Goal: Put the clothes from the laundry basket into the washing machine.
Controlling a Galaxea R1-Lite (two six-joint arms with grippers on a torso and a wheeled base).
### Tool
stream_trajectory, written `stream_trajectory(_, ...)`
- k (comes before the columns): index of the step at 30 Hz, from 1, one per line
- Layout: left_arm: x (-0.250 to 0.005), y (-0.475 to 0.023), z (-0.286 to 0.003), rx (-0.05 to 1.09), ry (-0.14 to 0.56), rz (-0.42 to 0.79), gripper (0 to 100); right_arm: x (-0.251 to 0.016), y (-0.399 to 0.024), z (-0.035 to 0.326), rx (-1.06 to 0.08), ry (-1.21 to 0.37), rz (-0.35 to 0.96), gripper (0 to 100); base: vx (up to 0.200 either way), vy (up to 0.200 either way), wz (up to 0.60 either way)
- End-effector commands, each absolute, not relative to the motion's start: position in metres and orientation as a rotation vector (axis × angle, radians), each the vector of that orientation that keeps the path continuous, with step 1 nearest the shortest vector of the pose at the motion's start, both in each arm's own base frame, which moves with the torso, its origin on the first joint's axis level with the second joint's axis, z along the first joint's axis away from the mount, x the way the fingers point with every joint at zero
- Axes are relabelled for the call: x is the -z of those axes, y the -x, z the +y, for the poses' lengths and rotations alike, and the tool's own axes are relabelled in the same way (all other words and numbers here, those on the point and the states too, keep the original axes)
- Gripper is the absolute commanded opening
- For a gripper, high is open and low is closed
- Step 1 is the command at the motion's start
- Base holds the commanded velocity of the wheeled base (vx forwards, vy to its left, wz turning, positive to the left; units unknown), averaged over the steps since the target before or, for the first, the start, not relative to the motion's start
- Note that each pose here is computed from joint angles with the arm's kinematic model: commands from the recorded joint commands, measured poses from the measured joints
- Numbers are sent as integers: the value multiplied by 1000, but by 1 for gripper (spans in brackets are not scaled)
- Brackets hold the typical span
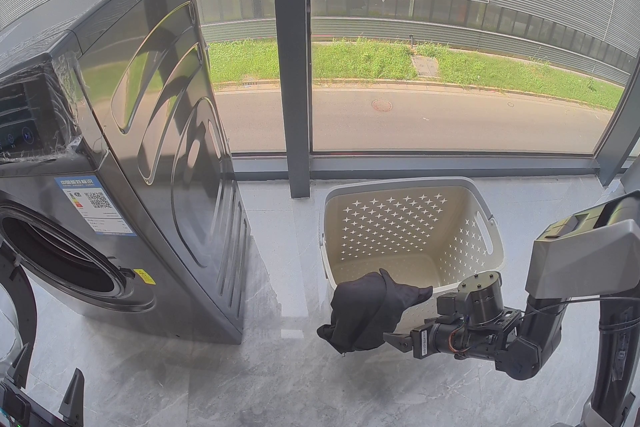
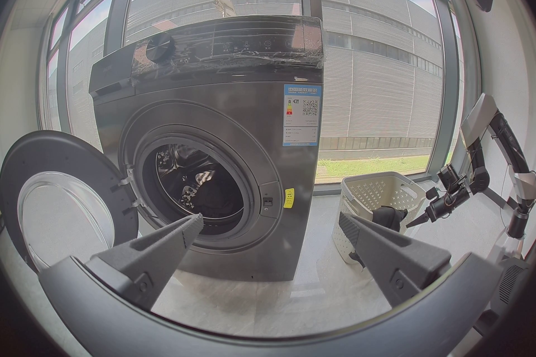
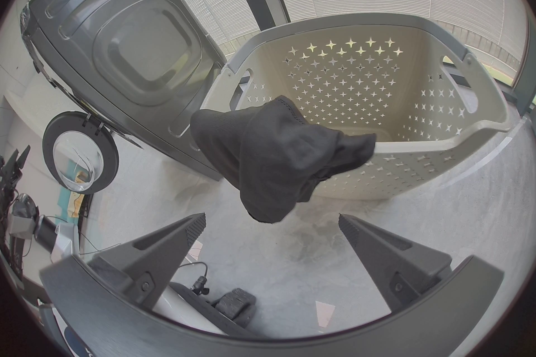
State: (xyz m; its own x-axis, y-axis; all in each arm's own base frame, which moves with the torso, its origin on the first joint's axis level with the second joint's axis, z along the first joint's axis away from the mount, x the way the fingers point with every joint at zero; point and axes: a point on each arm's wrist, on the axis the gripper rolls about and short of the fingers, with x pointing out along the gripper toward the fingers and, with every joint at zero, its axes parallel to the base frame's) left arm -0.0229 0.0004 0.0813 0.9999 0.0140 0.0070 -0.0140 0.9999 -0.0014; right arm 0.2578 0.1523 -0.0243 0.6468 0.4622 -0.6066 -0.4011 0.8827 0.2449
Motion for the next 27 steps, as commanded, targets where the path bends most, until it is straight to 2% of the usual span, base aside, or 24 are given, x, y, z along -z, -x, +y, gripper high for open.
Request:
stream_trajectory(1, -76, 23, 0, -15, 2, -5, 100, 32, -269, 164, -503, -121, 691, 100, 0, 0, 0)
stream_trajectory(5, -76, 23, 0, -14, 2, -5, 100, 35, -275, 172, -519, -154, 641, 100, 0, 0, 0)
stream_trajectory(27, -76, 23, 0, -15, 2, -5, 100, 40, -292, 183, -525, -209, 571, 100, 0, 0, 0)
